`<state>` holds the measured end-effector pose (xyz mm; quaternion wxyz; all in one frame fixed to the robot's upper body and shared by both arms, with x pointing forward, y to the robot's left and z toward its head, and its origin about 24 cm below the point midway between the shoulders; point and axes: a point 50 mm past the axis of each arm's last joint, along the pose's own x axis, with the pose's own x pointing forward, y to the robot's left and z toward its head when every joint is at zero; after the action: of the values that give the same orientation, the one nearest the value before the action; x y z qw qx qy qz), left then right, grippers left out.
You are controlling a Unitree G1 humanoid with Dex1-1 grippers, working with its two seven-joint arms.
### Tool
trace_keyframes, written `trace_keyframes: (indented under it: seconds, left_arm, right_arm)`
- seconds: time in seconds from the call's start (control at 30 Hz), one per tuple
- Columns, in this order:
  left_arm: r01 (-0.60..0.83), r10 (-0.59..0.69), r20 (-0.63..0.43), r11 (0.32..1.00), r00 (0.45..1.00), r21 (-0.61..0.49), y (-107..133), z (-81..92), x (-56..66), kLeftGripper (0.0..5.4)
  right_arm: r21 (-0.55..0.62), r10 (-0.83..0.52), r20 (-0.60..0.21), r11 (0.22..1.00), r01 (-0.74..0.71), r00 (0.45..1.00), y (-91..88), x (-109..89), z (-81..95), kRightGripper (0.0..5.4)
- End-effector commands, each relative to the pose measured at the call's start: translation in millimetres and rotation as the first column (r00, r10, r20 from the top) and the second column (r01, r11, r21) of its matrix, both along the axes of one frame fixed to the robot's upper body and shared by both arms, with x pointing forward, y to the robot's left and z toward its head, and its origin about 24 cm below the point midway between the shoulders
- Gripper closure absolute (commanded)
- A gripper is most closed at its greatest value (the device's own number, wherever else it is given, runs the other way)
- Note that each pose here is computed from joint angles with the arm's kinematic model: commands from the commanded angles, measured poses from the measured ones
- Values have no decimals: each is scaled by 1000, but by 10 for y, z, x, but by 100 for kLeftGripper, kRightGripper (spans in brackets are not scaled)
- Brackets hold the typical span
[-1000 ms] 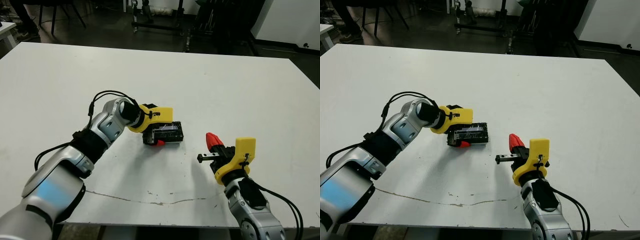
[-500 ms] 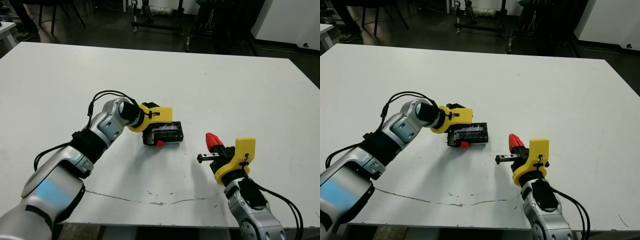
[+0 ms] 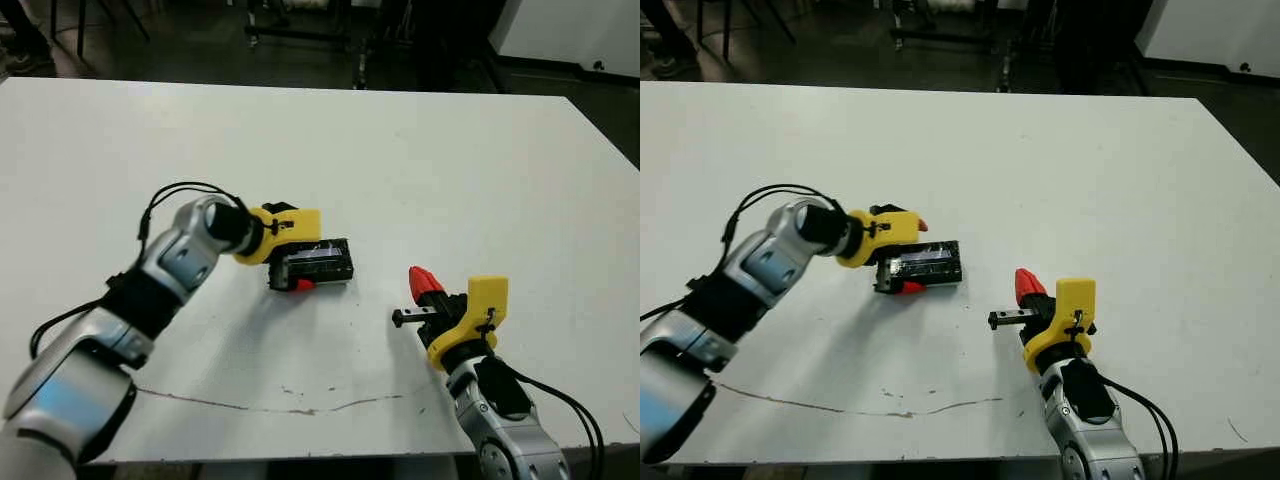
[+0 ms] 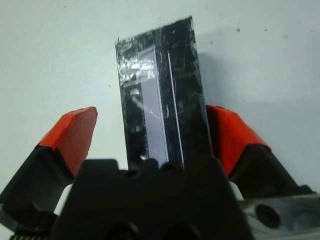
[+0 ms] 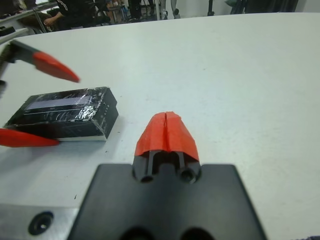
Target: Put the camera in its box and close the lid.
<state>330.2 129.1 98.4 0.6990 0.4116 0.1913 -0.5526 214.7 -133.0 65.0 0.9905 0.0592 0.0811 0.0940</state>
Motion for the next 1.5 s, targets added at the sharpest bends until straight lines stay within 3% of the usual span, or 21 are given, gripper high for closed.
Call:
trace_keyframes:
  seconds: [0.03,0.13,0.5,0.6,0.73,0.8,0.9,1.0,1.13,1.33,1.5]
  left_arm:
    - [-104,132,-137,976,982,193,568,-441,-215,1]
    - [-110,136,-117,972,984,207,725,-402,-243,1]
    - [-315,347,-188,932,919,182,1090,-204,-282,1]
    - [-398,403,-165,915,900,66,1160,-27,-270,1]
    - [-498,487,-130,864,864,-71,1179,340,-205,1]
    - [-518,513,-70,839,855,-168,1142,523,-187,1]
    - [-554,574,-62,749,817,-364,1021,701,-183,31]
    - [-533,586,-76,668,807,-519,836,748,-211,73]
    - [-472,533,-141,558,834,-683,540,750,-264,133]
    - [-456,472,-236,433,850,-778,134,715,-327,220]
    - [-473,445,-286,396,848,-787,-98,661,-398,292]
  right_arm:
    - [-8,-9,-9,1000,9,1000,-25,-4,-18,540]
    - [-11,-4,-4,1000,4,1000,-29,-3,-25,540]
    - [-2,-3,-4,1000,3,1000,-20,1,-30,540]
    - [-1,-8,-9,1000,8,1000,-13,-1,-24,540]
    - [-1,-7,-8,1000,7,1000,-8,3,-22,540]
    - [10,-5,-12,1000,5,1000,-3,5,-23,540]
    - [15,-6,-17,1000,6,1000,6,7,-21,540]
    - [13,-4,-10,1000,4,1000,4,9,-25,540]
    - [-2,-2,1,1000,2,1000,-11,15,-27,540]
    - [-24,-18,1,1000,18,1000,-11,13,-16,540]
    - [-37,-28,-2,999,28,1000,-15,6,-20,540]
